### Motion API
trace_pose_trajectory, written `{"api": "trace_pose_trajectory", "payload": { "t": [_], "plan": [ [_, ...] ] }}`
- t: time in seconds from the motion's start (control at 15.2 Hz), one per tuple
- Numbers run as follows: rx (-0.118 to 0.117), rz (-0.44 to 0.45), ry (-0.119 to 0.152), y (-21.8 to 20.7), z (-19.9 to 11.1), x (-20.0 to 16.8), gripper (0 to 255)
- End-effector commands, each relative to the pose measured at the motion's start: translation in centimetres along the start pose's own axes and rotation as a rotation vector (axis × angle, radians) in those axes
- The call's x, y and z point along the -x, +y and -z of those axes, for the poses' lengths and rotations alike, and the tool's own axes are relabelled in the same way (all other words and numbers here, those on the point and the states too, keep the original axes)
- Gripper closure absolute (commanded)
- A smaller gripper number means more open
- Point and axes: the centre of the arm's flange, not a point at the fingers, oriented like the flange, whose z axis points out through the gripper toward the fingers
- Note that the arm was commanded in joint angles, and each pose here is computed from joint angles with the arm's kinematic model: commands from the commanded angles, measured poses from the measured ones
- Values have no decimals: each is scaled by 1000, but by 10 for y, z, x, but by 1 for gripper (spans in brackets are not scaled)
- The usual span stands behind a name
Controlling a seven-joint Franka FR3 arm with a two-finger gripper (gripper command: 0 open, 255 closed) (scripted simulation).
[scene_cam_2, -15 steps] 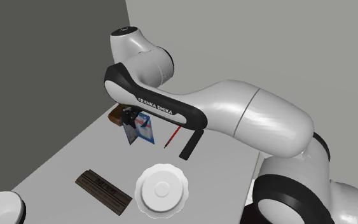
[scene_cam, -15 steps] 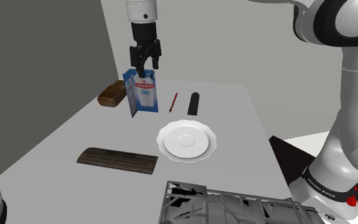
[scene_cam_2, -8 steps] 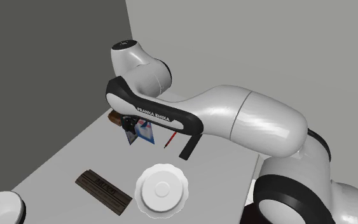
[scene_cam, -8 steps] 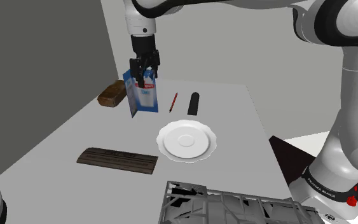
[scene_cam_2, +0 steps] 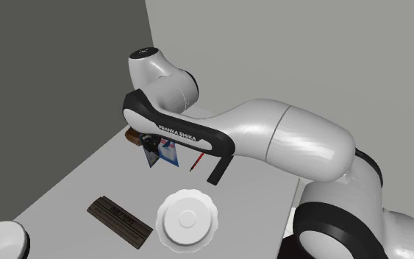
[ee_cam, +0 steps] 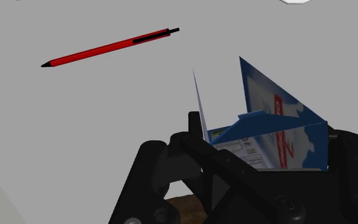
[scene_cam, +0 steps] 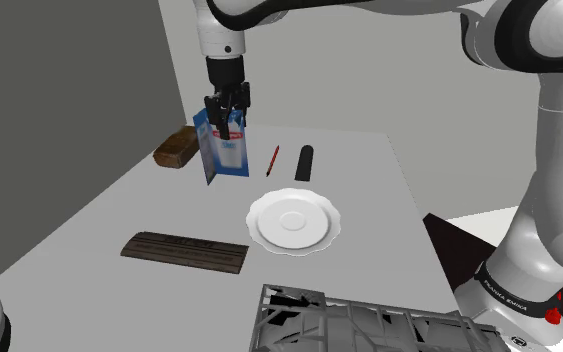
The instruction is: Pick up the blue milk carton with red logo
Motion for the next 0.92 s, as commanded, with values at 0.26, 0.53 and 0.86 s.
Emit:
{"api": "trace_pose_trajectory", "payload": {
  "t": [0.26, 0.53, 0.86],
  "plan": [
    [0, 0, -1, 0, 4, 0, 255],
    [0, 0, -1, 0, 25, 0, 255],
    [0, 0, -1, 0, 52, 0, 255]
  ]
}}
